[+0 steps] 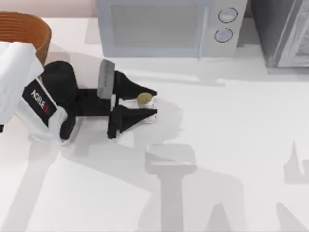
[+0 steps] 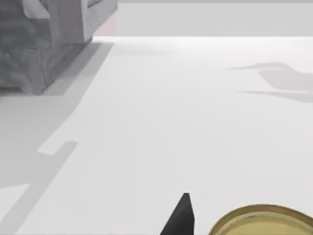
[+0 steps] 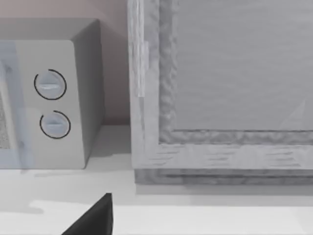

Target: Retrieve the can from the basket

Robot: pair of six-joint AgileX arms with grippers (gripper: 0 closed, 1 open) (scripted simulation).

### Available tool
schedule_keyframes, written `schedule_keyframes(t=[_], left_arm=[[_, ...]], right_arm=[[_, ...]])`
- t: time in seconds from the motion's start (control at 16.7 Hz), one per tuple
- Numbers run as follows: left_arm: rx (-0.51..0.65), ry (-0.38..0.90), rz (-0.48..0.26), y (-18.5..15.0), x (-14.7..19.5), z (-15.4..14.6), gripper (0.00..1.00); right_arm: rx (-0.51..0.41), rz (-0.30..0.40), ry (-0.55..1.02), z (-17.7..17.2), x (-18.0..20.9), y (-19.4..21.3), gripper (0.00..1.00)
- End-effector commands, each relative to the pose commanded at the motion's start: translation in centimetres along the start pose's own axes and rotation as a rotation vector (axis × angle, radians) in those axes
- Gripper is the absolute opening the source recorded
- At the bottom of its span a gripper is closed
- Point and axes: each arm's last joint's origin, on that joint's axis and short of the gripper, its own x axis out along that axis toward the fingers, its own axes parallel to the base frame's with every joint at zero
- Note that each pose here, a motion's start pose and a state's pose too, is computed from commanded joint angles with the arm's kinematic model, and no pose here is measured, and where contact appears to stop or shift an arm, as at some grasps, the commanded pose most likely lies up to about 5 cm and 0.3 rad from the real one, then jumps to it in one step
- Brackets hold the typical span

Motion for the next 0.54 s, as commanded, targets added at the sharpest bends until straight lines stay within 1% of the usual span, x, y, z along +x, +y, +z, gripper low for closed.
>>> schedule_keyframes(t=[0.18,0.24,0.54], left_arm=[[0.0,0.0,0.0,0.0,0.0,0.0,0.98],[0.0,0.0,0.0,0.0,0.0,0.0,1.0],[0.0,0.0,0.0,0.0,0.0,0.0,1.0]], right_arm=[[0.0,0.0,0.0,0.0,0.0,0.0,1.0],[0.0,0.0,0.0,0.0,0.0,0.0,1.0],[0.0,0.0,0.0,0.0,0.0,0.0,1.0]])
